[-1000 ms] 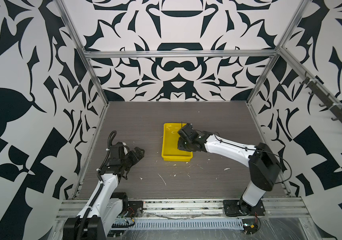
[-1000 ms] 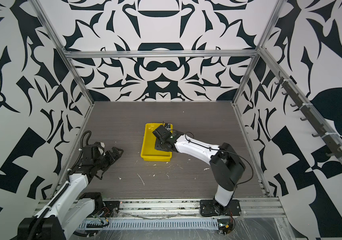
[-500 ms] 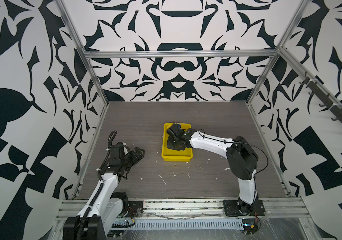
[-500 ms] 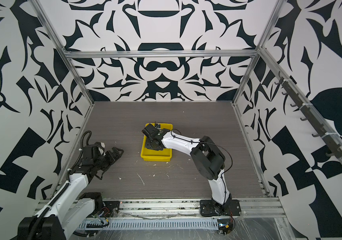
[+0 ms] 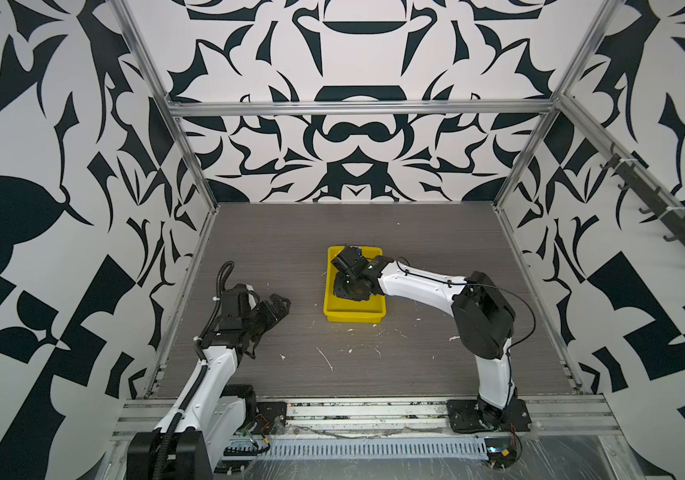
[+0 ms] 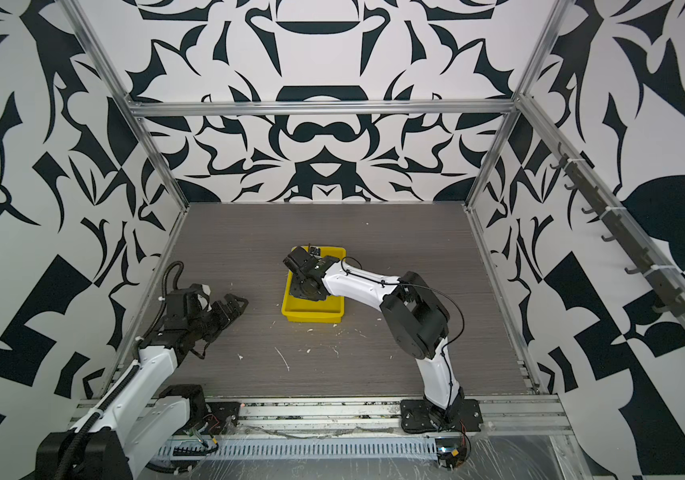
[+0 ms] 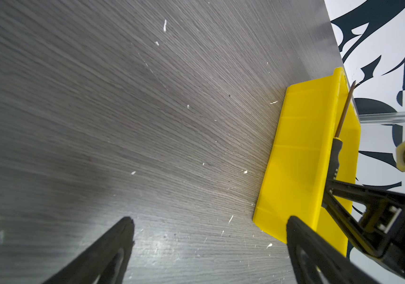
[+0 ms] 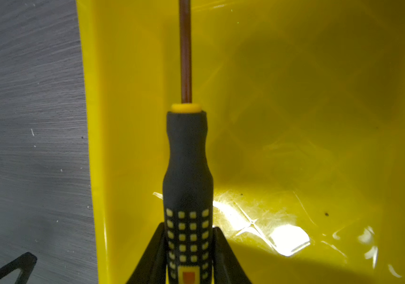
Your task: Put the screwdriver in the bin
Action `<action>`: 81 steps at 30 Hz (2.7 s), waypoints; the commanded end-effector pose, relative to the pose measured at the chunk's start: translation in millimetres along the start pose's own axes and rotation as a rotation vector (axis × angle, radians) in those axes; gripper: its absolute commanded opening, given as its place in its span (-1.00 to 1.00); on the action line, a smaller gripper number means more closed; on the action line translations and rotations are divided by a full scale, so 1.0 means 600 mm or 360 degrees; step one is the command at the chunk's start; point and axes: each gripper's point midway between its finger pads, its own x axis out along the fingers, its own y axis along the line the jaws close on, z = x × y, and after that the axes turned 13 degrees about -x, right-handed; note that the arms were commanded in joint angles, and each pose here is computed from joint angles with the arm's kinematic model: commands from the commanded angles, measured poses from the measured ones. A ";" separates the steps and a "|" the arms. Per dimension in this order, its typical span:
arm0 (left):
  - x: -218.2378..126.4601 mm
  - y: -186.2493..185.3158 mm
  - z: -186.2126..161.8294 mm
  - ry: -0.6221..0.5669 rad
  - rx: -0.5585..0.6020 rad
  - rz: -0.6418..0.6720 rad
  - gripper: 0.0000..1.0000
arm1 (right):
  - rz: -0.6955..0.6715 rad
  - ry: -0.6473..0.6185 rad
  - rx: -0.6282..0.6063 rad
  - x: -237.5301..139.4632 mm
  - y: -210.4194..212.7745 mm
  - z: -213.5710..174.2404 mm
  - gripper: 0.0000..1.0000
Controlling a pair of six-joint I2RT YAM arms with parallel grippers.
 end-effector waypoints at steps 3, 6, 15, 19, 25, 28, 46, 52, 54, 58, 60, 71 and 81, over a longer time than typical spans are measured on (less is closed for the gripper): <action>0.001 -0.003 -0.002 0.0016 -0.0011 -0.0009 0.99 | 0.0058 -0.0090 -0.0004 -0.055 0.014 0.017 -0.34; 0.000 -0.003 -0.002 0.0006 -0.0007 -0.0015 0.99 | 0.0084 -0.0087 -0.0005 -0.057 0.017 0.013 -0.34; 0.002 0.000 -0.002 0.0012 -0.0015 0.0001 0.99 | 0.0035 -0.0195 -0.0044 -0.106 -0.005 0.022 -0.36; 0.003 0.000 -0.002 0.0015 -0.0017 0.0003 0.99 | 0.0016 -0.0233 -0.0050 -0.104 -0.017 0.018 -0.38; 0.000 0.001 0.001 -0.0009 -0.0013 0.0000 0.99 | -0.0028 -0.0257 -0.0087 -0.049 -0.022 0.093 -0.40; 0.002 0.000 -0.001 0.0007 -0.0015 0.0001 0.99 | -0.0030 -0.0197 -0.0089 -0.009 -0.018 0.122 -0.40; 0.002 0.001 0.001 -0.0001 -0.0016 0.0011 0.99 | -0.0033 -0.0207 0.0044 0.004 -0.042 0.116 -1.00; 0.001 0.000 0.002 -0.0014 -0.0012 0.0001 0.99 | -0.0020 -0.0185 0.0159 0.010 -0.064 0.079 -1.00; 0.001 0.000 0.003 -0.0014 -0.0011 0.0000 0.99 | -0.0007 -0.0172 0.0171 0.013 -0.063 0.074 -1.00; 0.004 0.000 0.001 0.0006 -0.0015 0.0008 0.99 | -0.0027 -0.0152 0.0123 0.004 -0.059 0.081 -0.70; 0.005 0.000 0.001 0.0012 -0.0017 0.0008 0.99 | -0.0034 -0.0145 0.0090 -0.010 -0.056 0.085 -0.51; 0.004 0.000 -0.002 0.0021 -0.0017 0.0002 0.99 | -0.0140 -0.0487 -0.0107 -0.187 -0.073 0.154 -0.17; 0.005 0.001 0.000 0.0012 -0.0021 0.0010 0.99 | -0.1232 -0.1241 -0.0783 -0.361 -0.287 0.137 -0.23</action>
